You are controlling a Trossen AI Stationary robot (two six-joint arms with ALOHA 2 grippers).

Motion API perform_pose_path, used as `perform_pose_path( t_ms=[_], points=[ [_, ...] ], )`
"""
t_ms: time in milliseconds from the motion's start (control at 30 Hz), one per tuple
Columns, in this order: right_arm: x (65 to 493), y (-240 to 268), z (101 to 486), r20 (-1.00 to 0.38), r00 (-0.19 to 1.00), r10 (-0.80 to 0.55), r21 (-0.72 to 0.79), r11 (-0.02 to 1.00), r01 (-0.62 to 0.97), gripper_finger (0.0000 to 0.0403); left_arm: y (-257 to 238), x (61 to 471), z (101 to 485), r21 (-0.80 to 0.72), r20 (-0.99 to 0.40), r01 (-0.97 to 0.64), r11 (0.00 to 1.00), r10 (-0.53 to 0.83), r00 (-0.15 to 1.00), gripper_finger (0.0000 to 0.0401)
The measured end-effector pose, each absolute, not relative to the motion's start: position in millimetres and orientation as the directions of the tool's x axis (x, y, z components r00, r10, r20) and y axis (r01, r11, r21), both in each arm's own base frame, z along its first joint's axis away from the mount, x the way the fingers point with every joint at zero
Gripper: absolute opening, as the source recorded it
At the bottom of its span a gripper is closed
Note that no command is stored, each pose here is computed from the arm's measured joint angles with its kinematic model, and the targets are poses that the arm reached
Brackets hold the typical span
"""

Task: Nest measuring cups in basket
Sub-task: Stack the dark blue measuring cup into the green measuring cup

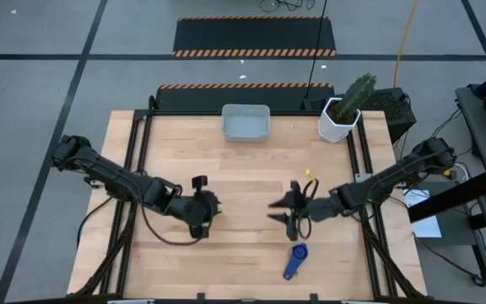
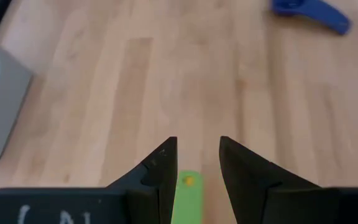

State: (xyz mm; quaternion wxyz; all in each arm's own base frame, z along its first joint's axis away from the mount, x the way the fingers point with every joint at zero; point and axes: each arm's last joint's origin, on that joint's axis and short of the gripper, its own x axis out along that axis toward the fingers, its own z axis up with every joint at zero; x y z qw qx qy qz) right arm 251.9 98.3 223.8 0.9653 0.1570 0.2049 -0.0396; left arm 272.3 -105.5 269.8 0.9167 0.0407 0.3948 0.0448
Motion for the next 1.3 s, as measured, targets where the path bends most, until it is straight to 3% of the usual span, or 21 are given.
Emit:
perform_pose_path(
  t_ms=[167, 467, 800, 1033, 1300],
  points=[
    [240.0, 120.6, 214.8, -0.480, 0.874, 0.077, 0.418, 0.896, 0.151, 0.0144, -119.5, 272.1, 274.4, 0.085, -0.675, -0.009, 0.996, 0.064, 0.735, 0.0130],
    [210.0, 157.5, 200.2, -0.600, 0.778, 0.184, 0.563, 0.789, 0.247, 0.0144, -161.4, 281.3, 256.4, 0.071, -0.635, 0.117, 0.991, -0.045, 0.771, 0.0188],
    [198.9, 190.2, 161.7, -0.707, 0.672, 0.220, 0.487, 0.840, 0.238, 0.0144, -184.8, 300.4, 218.6, 0.048, -0.639, 0.100, 0.994, -0.046, 0.768, 0.0207],
    [195.5, 200.8, 148.6, -0.750, 0.613, 0.250, 0.478, 0.845, 0.241, 0.0144, -181.9, 305.3, 214.7, 0.054, -0.639, 0.091, 0.994, -0.035, 0.769, 0.0207],
    [187.7, 183.0, 137.2, -0.870, 0.478, 0.118, 0.326, 0.865, 0.381, 0.0144, -173.7, 310.9, 215.5, 0.076, -0.631, 0.085, 0.993, -0.018, 0.776, 0.0207]
  ],
)
